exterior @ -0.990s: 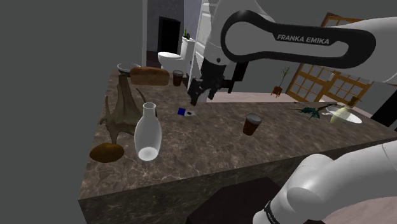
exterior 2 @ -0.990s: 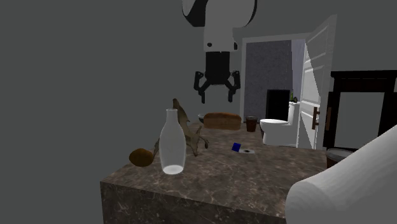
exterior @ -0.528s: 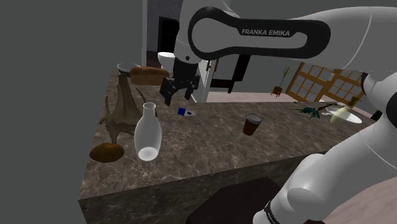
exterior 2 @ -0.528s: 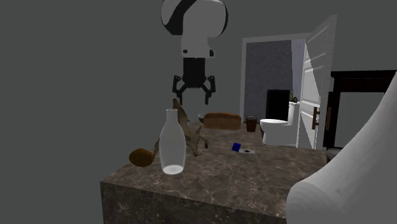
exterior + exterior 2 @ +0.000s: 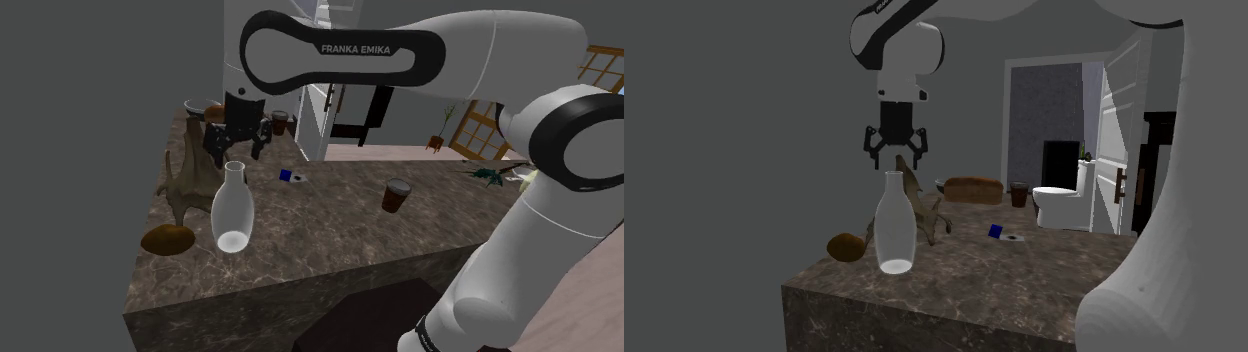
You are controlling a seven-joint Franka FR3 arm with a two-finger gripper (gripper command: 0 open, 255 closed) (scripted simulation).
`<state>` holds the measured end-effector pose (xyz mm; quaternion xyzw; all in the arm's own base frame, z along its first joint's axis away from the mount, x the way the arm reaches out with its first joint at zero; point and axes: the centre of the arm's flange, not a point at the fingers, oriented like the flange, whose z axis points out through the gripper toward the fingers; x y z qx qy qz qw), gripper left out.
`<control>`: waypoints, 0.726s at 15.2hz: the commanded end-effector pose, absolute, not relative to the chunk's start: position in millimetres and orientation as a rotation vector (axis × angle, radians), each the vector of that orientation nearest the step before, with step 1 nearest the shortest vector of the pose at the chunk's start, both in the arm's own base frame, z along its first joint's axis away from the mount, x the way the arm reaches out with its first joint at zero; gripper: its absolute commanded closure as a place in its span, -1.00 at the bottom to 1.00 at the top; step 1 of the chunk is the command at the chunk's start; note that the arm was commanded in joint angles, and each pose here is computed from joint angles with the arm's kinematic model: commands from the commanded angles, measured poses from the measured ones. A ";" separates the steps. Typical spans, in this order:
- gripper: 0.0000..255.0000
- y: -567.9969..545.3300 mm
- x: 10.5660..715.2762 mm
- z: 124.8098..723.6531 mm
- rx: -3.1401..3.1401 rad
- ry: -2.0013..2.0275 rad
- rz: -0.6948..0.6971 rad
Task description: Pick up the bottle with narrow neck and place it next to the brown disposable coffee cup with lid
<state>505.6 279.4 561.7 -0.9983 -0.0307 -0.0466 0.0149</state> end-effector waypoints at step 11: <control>-1.00 284.5 512.7 525.9 -3.105 -0.095 -0.144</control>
